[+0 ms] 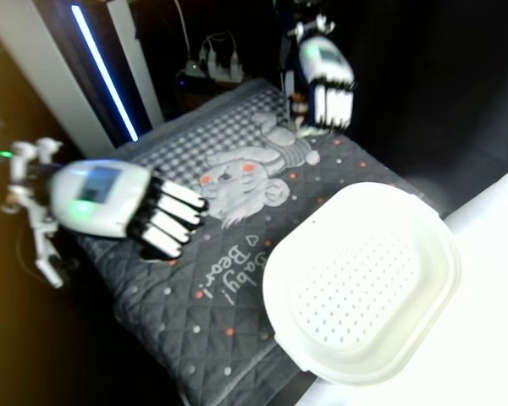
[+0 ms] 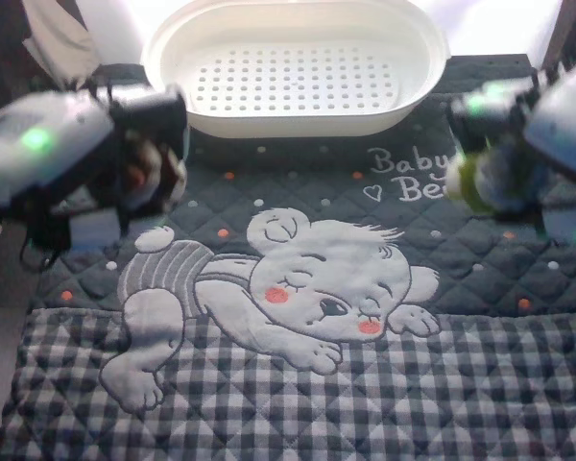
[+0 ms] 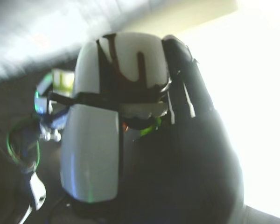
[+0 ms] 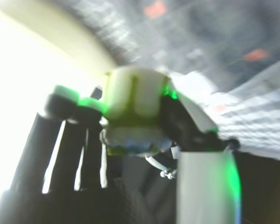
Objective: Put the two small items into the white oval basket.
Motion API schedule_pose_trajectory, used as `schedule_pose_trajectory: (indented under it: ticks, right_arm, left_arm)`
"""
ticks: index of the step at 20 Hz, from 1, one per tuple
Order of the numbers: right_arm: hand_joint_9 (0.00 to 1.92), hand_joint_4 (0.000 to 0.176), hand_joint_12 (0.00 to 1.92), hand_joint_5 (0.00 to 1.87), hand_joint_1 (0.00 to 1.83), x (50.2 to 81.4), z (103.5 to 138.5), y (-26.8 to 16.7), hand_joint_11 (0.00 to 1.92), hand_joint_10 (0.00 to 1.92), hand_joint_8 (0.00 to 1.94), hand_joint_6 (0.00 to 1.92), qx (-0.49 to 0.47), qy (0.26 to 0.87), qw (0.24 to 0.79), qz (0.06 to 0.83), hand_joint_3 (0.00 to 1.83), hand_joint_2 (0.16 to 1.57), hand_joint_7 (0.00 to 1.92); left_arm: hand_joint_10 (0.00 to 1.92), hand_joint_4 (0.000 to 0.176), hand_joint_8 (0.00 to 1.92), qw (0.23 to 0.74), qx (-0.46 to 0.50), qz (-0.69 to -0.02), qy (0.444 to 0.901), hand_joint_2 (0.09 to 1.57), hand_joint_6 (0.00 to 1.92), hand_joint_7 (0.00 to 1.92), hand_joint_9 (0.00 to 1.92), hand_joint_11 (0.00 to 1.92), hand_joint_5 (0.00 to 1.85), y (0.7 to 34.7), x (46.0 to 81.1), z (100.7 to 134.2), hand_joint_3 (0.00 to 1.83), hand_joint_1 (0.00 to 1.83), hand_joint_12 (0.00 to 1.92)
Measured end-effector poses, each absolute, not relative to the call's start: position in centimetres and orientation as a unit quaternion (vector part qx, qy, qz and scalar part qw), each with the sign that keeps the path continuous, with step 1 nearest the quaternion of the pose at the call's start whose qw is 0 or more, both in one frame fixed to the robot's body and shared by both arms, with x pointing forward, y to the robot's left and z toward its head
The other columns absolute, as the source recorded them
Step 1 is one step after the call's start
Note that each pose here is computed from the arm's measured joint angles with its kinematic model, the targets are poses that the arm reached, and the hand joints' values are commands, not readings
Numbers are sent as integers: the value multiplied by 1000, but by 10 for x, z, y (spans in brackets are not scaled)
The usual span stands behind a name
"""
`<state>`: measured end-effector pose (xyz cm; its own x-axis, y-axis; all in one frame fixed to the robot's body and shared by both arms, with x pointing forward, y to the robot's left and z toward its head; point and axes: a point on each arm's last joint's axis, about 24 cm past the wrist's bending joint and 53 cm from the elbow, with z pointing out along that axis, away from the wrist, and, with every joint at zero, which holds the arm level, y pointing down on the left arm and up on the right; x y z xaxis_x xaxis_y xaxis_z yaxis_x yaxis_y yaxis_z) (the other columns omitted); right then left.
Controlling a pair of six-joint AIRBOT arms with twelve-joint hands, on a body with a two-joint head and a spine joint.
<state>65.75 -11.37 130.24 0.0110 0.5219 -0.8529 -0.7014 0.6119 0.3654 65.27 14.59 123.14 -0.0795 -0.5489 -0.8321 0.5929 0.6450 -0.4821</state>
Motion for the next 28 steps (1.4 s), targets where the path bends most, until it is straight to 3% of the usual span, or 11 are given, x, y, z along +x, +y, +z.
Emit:
schedule_pose_trajectory:
  ticks: [4,5,7,8,11,16,19,21,22,23,28]
  right_arm:
    - [1171,0,1921,671,1487,671,1340,-100,1291,1921,1941,1920,-87,518,728,440,133,1072,917]
    - [1174,0,1921,729,1498,680,1343,-96,1297,1921,1941,1921,-87,523,727,436,97,1089,934]
    - [1422,0,1921,1008,1528,699,1356,-92,1526,1921,1941,1921,-80,528,728,429,84,1097,1229]
    - [1509,0,1921,822,1581,706,1369,-88,1616,1921,1941,1921,-79,521,735,427,89,1112,1298]
    - [1503,0,1921,918,1553,724,1398,-73,1594,1921,1941,1921,-99,511,763,382,86,1125,1285]
    - [698,0,1921,535,1106,773,1363,-47,785,1921,1759,1785,-62,581,717,380,360,1199,589]
    - [383,12,1921,470,1048,778,1361,-52,397,1802,1669,1743,-58,584,718,374,55,1354,590]
    - [125,0,1538,101,847,779,1359,-51,15,966,702,985,-66,587,721,362,0,1241,234]
    - [78,0,1328,87,722,781,1357,-52,2,682,342,596,-64,591,721,357,0,1254,203]
    - [65,0,1145,105,663,781,1357,-52,0,490,133,314,-66,591,723,353,1,1263,194]
    - [0,67,30,0,366,782,1356,-53,24,0,0,0,-63,592,722,353,0,1204,0]
  left_arm:
    - [1919,21,1830,712,18,-432,553,1383,1921,404,474,604,301,136,686,1288,0,1439,1921]
    - [1883,48,1797,717,21,-429,550,1369,1921,432,503,641,317,132,697,1299,0,1444,1921]
    - [1919,12,1757,718,24,-427,549,1362,1921,533,690,831,413,119,717,1316,0,1296,1921]
    - [1915,42,1796,719,25,-428,547,1371,1921,440,543,801,403,115,723,1322,0,1411,1921]
    - [1919,19,1824,710,19,-420,565,1430,1921,433,491,800,496,96,755,1326,0,1445,1921]
    - [1870,0,1771,675,-25,-398,620,1378,1836,404,516,536,321,81,810,1299,0,1442,1920]
    - [1600,0,1207,653,-32,-386,651,1228,1239,161,167,172,159,77,821,1281,0,1221,1921]
    - [733,92,298,651,-34,-381,656,1187,463,98,6,6,94,76,825,1279,0,936,1353]
    - [146,123,59,651,-31,-373,660,1158,174,19,0,0,34,75,826,1278,11,851,414]
    - [28,156,11,651,-31,-369,663,1121,34,3,0,0,6,76,827,1276,0,827,82]
    - [0,176,0,646,-37,-361,671,1003,0,0,0,0,0,82,830,1271,0,654,0]
